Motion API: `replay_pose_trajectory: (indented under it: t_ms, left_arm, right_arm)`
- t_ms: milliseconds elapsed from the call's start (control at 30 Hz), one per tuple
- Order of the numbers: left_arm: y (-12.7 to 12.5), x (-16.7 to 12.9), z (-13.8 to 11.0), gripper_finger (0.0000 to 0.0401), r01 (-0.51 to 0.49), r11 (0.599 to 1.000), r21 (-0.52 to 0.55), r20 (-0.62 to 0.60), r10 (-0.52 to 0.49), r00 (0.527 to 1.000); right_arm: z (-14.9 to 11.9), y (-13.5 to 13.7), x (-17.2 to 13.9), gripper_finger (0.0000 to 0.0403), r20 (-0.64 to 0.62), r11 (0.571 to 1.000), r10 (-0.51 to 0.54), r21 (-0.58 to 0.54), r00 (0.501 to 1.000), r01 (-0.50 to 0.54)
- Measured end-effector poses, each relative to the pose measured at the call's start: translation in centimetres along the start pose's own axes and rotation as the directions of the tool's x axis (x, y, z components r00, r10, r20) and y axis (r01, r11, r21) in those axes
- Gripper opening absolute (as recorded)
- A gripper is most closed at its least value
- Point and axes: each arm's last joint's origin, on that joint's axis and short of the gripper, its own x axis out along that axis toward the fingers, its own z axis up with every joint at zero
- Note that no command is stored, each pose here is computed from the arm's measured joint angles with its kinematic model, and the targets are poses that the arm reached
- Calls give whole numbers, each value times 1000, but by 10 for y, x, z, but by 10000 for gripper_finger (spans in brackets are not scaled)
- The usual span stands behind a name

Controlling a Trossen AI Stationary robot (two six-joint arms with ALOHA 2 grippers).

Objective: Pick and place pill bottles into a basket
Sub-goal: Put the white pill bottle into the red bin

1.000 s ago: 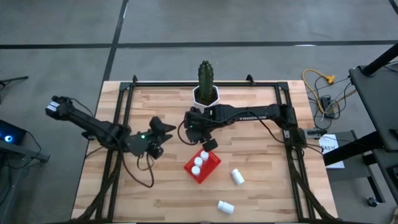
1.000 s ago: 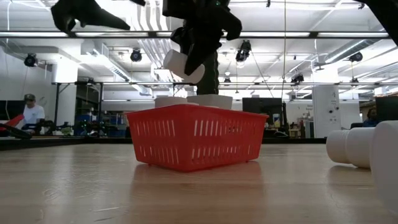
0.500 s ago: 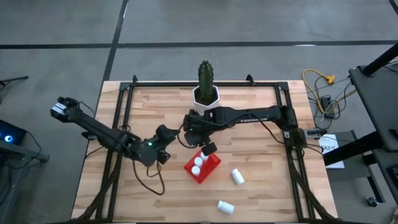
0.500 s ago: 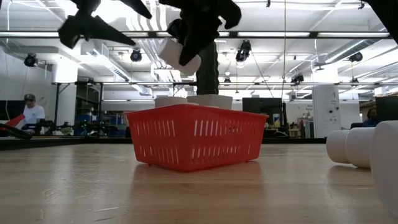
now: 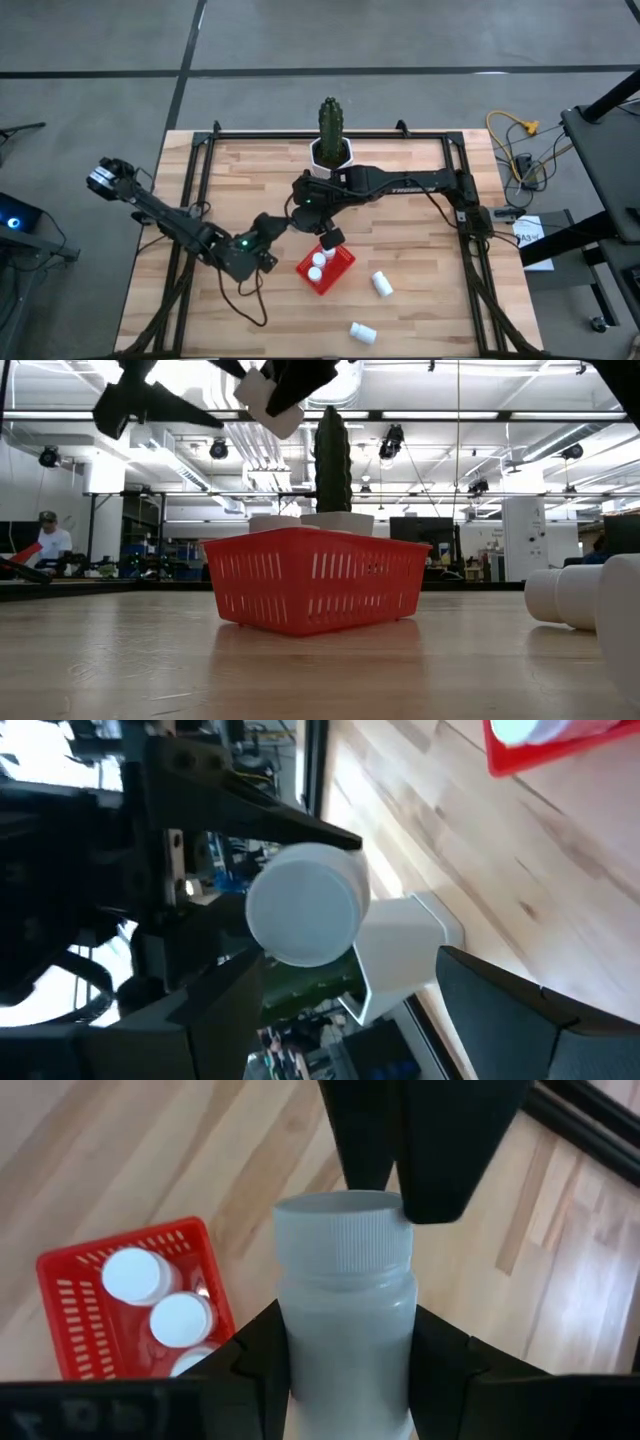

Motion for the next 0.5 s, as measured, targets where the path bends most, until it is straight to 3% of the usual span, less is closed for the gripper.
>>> replay_pose_trajectory:
  t_ms: [500]
  left_arm:
    - [10,-5,7,276,-45,999,-1,101,44,994]
  right_arm:
    - [1,0,0,133,3,1000,-4,13,1000,4]
